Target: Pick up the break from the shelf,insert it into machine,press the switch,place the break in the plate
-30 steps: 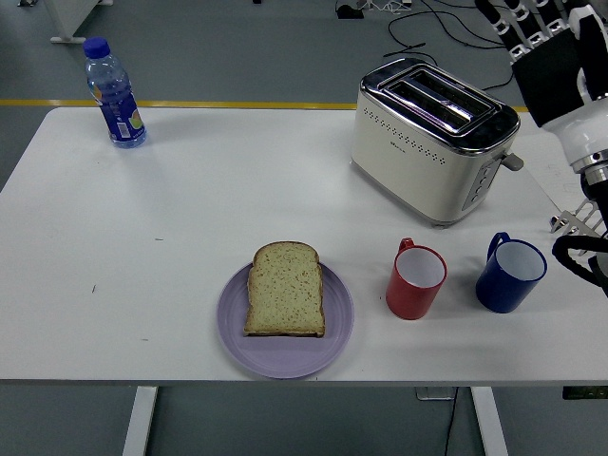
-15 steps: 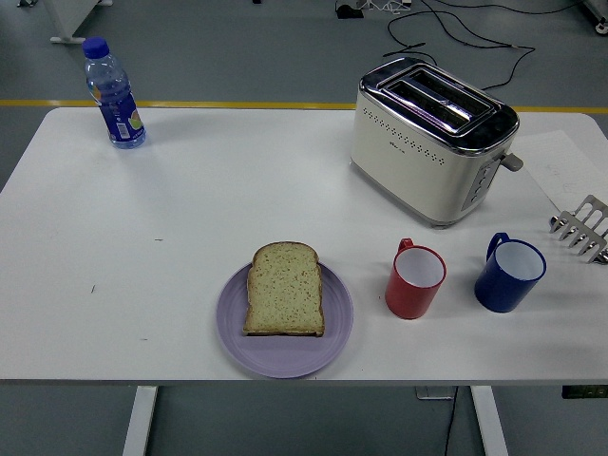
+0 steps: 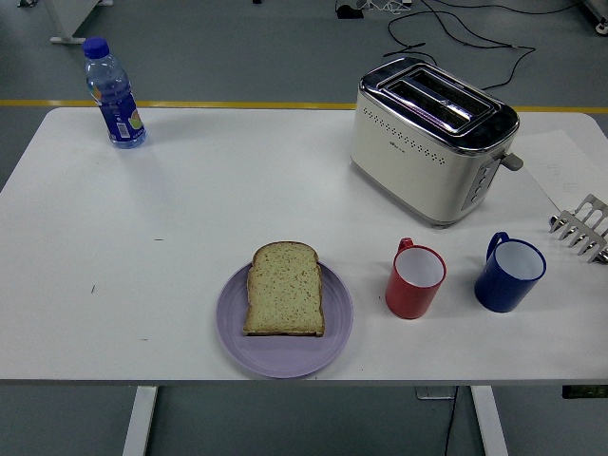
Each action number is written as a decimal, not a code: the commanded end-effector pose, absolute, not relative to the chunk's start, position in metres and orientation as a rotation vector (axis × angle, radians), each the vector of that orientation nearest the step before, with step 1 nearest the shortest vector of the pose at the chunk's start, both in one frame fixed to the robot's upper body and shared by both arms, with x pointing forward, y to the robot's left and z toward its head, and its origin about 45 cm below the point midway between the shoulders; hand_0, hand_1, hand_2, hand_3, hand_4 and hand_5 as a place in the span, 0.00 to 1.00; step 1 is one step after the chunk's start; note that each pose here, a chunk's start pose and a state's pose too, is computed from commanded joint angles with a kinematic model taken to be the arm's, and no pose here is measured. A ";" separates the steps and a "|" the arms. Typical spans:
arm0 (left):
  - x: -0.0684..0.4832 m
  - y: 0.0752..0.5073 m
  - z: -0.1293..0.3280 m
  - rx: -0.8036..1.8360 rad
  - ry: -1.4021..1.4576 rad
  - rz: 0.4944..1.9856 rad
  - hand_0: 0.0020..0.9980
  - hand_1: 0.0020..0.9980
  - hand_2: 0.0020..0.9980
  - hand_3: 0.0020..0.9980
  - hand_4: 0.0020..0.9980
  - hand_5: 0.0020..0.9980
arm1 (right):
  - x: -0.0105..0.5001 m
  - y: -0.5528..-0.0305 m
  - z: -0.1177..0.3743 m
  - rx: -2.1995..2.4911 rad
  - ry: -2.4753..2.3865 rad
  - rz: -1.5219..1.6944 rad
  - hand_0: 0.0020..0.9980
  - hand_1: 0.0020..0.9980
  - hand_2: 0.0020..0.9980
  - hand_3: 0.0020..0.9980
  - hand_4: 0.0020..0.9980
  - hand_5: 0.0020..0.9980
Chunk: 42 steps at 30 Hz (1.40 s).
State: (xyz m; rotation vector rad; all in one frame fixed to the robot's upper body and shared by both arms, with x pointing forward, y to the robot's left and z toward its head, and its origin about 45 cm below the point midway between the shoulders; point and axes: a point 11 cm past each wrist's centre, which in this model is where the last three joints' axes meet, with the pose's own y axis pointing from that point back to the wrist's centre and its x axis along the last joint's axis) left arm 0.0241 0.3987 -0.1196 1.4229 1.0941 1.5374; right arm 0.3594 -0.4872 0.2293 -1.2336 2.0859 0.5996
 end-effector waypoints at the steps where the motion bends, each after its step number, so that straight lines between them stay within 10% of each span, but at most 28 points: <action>1: 0.024 0.399 -0.120 1.422 1.094 1.537 0.68 0.60 0.64 0.67 0.40 1.00 | 0.357 -0.489 0.225 -1.219 2.093 0.610 0.76 0.71 0.74 0.70 0.53 0.31; 42: 0.029 0.402 -0.118 1.425 1.075 1.534 0.68 0.60 0.64 0.67 0.39 1.00 | 0.331 -0.510 0.188 -1.102 2.166 0.703 0.75 0.70 0.72 0.65 0.49 0.31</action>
